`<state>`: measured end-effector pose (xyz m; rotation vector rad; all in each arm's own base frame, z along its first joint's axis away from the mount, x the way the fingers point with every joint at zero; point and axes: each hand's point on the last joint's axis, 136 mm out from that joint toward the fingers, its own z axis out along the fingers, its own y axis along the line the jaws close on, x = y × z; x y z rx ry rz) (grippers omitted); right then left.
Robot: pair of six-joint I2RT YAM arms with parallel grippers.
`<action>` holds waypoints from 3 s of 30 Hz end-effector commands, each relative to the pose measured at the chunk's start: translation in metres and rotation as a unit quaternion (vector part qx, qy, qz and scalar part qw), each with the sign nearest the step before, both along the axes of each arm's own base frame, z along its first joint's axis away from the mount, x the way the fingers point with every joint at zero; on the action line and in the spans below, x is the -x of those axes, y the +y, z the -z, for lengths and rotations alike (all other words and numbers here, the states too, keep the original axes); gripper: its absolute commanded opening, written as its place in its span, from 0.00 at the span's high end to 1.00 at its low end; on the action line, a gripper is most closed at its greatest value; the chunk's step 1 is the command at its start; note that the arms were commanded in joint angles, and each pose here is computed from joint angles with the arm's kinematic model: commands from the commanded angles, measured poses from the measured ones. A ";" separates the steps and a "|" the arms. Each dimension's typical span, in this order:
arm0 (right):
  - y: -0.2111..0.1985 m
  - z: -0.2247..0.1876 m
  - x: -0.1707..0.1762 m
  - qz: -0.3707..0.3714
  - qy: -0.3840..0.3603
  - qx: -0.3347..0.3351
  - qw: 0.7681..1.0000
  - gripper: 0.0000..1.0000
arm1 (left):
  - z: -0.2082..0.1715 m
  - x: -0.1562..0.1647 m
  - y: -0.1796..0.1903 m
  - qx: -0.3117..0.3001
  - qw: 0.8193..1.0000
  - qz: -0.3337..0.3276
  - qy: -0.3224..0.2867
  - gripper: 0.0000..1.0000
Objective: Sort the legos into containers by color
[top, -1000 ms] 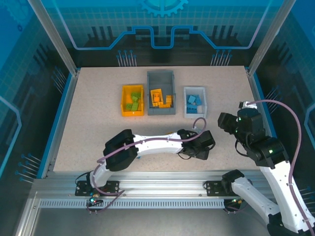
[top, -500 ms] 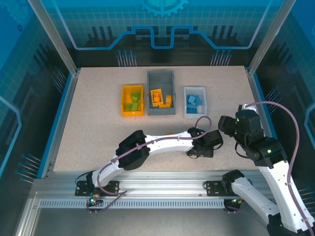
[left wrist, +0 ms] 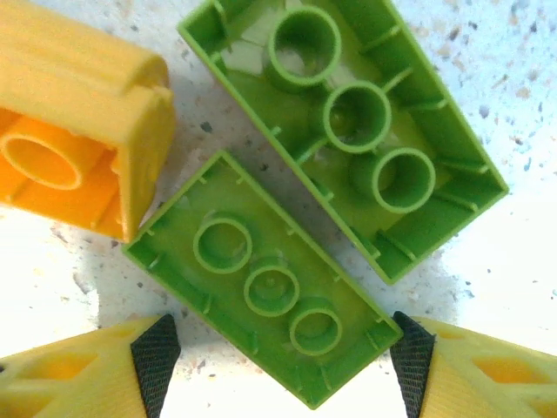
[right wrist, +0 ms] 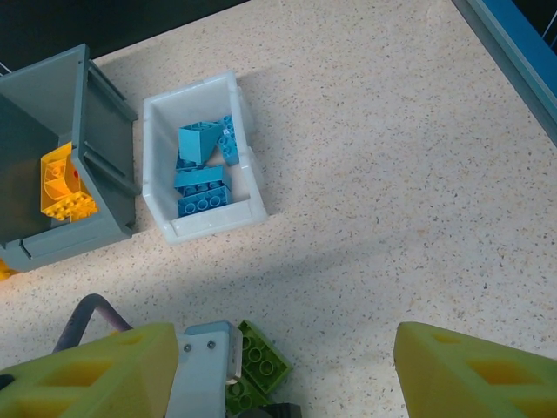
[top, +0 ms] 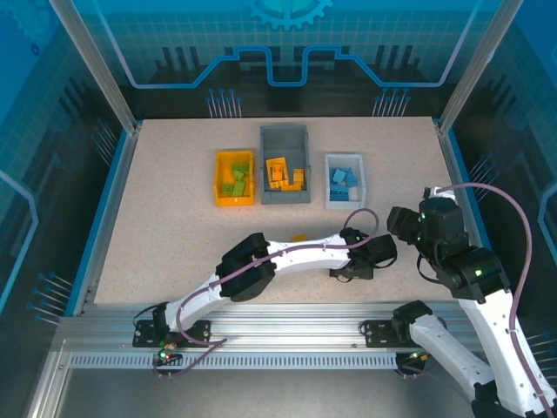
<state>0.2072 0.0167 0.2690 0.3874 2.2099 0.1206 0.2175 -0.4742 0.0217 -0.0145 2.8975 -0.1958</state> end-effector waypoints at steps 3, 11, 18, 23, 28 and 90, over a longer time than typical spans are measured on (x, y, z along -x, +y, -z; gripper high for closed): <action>0.001 0.011 0.005 -0.001 0.014 -0.008 1.000 0.32 | 0.017 -0.024 0.028 -0.049 0.998 -0.025 -0.021 0.36; 0.004 0.015 0.002 -0.007 0.016 -0.013 1.000 0.32 | 0.005 -0.023 0.059 -0.060 0.997 -0.029 -0.037 0.43; 0.008 0.021 0.000 -0.012 0.023 -0.021 0.999 0.32 | -0.005 -0.026 0.088 -0.073 0.996 -0.018 -0.056 0.44; 0.010 0.024 -0.001 -0.014 0.026 -0.024 0.999 0.32 | -0.011 -0.030 0.077 -0.059 0.996 0.000 -0.062 0.37; 0.011 0.022 0.000 -0.017 0.025 -0.026 0.999 0.32 | 0.001 -0.040 0.071 -0.050 0.998 -0.003 -0.045 0.40; 0.407 0.189 0.019 -0.502 0.128 0.097 0.850 0.18 | -0.137 -0.268 0.383 0.011 0.973 -0.191 -0.131 0.43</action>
